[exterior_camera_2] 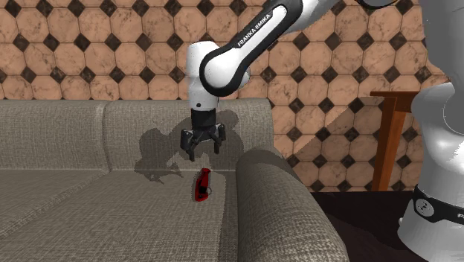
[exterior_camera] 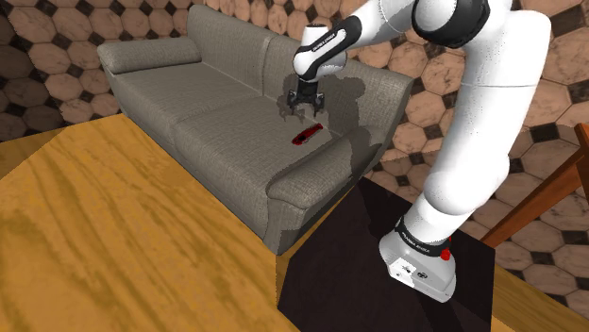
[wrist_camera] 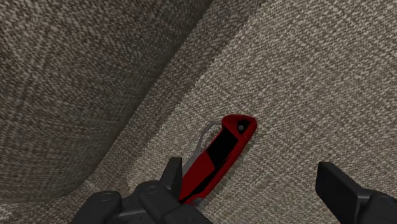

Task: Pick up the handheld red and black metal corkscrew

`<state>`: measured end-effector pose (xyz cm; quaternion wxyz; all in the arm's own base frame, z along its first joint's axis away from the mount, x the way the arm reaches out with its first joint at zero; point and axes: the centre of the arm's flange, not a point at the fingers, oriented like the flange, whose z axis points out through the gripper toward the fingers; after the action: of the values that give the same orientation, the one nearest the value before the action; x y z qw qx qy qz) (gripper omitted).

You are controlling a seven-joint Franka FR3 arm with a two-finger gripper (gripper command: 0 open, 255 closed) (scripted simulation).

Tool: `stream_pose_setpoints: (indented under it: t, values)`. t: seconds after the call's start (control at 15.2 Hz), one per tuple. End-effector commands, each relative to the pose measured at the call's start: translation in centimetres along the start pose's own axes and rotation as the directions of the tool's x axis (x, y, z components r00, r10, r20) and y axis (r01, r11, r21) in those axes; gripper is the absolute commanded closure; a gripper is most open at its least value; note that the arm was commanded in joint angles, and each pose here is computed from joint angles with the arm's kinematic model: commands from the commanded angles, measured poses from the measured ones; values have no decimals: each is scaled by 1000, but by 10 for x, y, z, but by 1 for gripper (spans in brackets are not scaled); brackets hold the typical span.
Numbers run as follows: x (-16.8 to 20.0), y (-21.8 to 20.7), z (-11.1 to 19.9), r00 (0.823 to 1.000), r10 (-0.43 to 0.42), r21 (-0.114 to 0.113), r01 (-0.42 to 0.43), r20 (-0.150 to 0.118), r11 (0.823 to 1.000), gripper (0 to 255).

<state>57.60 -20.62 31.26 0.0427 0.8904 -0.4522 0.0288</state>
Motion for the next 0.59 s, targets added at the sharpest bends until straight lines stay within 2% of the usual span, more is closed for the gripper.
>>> stream_pose_setpoints:
  t: [0.0,0.26,0.53]
  values:
    - [17,1,21,998,55,-12,-55,2,998,0]
    - [51,10,60,987,160,-37,-160,6,986,0]
    - [84,23,100,965,264,-61,-263,8,963,0]
